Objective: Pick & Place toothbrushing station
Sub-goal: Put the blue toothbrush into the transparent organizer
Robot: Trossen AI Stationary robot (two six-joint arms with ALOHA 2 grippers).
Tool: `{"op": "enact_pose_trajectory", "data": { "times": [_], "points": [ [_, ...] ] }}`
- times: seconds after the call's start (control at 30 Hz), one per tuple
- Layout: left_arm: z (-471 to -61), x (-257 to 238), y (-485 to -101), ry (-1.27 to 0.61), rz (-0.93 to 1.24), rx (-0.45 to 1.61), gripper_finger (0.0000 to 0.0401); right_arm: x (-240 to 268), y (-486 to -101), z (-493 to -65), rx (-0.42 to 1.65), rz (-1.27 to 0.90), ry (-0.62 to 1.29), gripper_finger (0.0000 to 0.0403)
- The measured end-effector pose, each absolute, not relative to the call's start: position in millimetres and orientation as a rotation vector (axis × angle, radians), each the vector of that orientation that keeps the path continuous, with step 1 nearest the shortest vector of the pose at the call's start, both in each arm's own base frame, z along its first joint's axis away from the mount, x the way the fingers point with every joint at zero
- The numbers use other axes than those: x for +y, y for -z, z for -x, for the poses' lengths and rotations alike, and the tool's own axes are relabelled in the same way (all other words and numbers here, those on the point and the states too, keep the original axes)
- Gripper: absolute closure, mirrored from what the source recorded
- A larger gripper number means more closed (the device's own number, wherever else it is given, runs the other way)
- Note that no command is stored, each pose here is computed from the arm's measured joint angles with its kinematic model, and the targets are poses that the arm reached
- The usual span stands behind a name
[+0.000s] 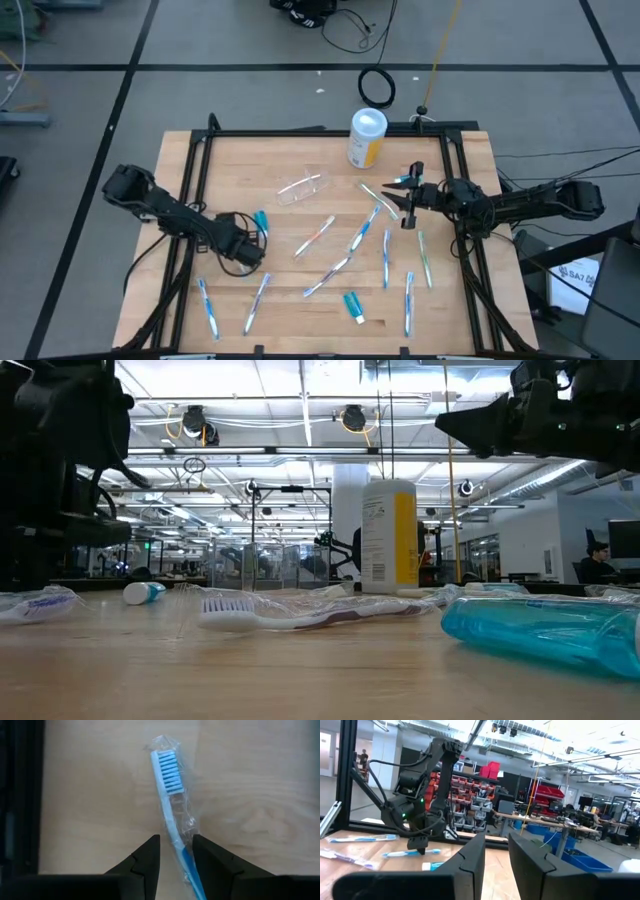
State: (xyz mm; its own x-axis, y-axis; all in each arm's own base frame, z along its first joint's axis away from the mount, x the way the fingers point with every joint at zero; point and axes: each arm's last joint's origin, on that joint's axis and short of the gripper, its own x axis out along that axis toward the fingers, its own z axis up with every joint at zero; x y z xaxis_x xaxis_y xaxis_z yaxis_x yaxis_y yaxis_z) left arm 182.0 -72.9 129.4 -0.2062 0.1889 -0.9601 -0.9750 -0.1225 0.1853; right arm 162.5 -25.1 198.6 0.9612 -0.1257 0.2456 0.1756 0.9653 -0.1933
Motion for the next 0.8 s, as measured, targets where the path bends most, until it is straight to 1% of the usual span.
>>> {"op": "enact_pose_trajectory", "data": {
  "times": [0.1,0.17,0.27,0.3,0.37,0.47,0.53,0.63,0.7,0.8],
  "points": [
    [-184.7,-73.2,-127.0,-1.484,1.009,1.142,0.03,-24.7,-198.4,-162.6,-0.236,0.16,0.145,0.0326],
    [-185.9,-73.2,-126.6,-1.456,0.992,1.136,0.0327,-24.7,-198.2,-162.6,-0.237,0.116,0.139,0.0326],
    [-186.9,-73.1,-126.4,-1.425,0.965,1.135,0.0377,-24.8,-196.9,-162.9,-0.225,0.087,0.135,0.0326],
    [-186.9,-72.9,-126.4,-1.425,0.962,1.132,0.0386,-24.8,-196.1,-163.1,-0.217,0.088,0.135,0.0326],
    [-186.9,-72.9,-126.2,-1.425,0.961,1.131,0.0386,-24.8,-195.8,-163.2,-0.213,0.099,0.136,0.0326],
    [-186.9,-72.9,-126.1,-1.425,0.959,1.129,0.0366,-24.8,-195.8,-163.2,-0.212,0.118,0.138,0.0326],
    [-186.6,-73.4,-126.0,-1.407,0.939,1.141,0.0361,-24.8,-196.0,-163.2,-0.213,0.119,0.139,0.0326],
    [-186.1,-74.6,-126.2,-1.384,0.912,1.15,0.0376,-24.8,-196.0,-163.1,-0.213,0.135,0.141,0.0326],
    [-185.2,-75.5,-128.2,-1.37,0.89,1.104,0.039,-24.8,-196.1,-163.1,-0.213,0.142,0.141,0.0326],
    [-183.6,-75.4,-133.8,-1.347,0.887,1.024,0.0387,-24.8,-196.1,-163.1,-0.213,0.144,0.142,0.0326]
  ]
}}
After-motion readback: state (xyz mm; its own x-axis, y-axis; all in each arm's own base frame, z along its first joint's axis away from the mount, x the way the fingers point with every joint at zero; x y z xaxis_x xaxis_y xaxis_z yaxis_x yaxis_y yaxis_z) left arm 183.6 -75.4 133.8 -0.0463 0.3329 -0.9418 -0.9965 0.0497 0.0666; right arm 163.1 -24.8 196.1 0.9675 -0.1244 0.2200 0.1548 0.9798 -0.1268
